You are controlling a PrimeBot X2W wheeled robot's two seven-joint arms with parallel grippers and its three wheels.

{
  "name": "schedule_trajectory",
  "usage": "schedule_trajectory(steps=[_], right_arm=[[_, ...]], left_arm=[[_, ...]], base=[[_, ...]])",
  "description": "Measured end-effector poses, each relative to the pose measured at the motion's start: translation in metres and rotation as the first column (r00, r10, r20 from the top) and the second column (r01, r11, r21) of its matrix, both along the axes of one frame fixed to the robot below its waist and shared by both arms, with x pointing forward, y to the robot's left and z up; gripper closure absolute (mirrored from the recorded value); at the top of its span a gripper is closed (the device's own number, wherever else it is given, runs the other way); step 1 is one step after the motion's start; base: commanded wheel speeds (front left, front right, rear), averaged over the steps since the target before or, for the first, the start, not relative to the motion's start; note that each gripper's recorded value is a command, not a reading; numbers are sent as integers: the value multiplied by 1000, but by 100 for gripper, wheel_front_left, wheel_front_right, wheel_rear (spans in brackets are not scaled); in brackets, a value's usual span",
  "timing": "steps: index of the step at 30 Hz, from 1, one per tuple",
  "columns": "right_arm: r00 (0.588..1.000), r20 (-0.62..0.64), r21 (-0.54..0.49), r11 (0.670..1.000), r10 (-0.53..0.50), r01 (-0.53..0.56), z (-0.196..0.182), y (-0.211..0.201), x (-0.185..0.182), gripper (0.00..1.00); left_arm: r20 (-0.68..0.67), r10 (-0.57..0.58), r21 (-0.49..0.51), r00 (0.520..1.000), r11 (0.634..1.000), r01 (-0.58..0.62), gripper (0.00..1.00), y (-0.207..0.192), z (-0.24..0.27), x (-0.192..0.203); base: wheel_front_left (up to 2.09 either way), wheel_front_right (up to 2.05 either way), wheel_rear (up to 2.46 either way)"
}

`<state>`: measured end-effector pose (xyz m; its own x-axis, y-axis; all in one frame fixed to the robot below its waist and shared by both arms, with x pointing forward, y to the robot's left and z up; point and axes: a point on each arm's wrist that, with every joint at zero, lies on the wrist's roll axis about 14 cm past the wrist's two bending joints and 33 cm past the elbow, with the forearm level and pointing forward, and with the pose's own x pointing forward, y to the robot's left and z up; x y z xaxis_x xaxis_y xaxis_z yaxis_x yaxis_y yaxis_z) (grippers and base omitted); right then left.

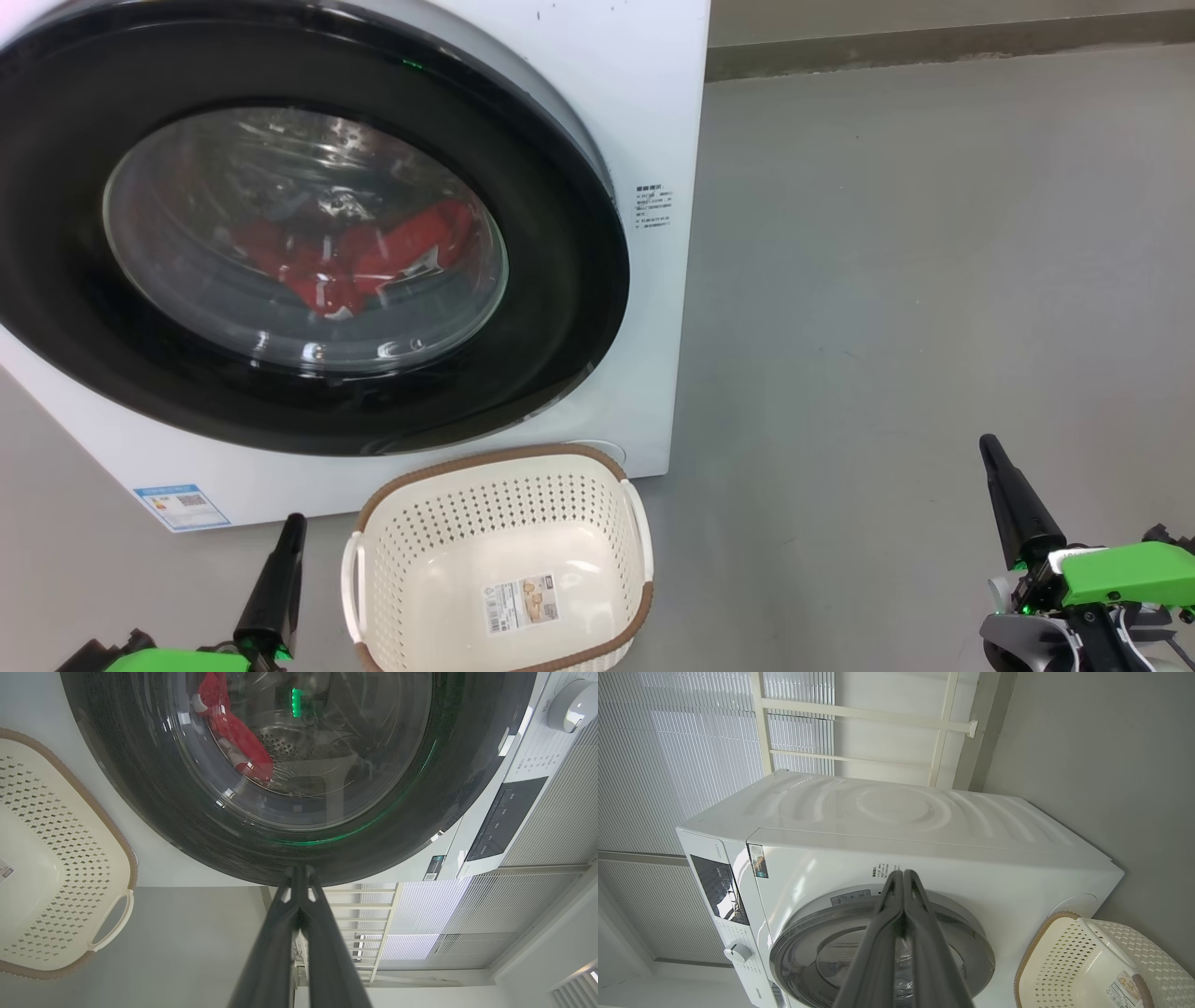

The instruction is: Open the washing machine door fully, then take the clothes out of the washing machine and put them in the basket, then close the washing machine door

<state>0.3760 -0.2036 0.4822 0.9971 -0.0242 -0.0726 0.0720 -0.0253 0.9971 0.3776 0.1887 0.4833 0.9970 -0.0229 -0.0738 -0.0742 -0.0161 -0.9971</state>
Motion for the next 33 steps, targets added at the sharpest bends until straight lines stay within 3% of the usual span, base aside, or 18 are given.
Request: schedule_trajectory(steps=[31, 32, 33], right_arm=[[1000, 0, 0, 1000, 0, 0, 0, 0, 0, 100], [1000, 0, 0, 1000, 0, 0, 0, 0, 0, 0], [1000, -11, 4, 1000, 1, -1, -4, 1, -1, 0]], left_arm=[[0, 0, 0, 1000, 1000, 0, 100, 0, 0, 0], [0, 0, 0, 1000, 1000, 0, 0, 0, 0, 0], [-11, -1, -1, 1000, 1000, 1, 0, -1, -3, -1]], base=[[0, 0, 0], [0, 0, 0], [0, 0, 0]])
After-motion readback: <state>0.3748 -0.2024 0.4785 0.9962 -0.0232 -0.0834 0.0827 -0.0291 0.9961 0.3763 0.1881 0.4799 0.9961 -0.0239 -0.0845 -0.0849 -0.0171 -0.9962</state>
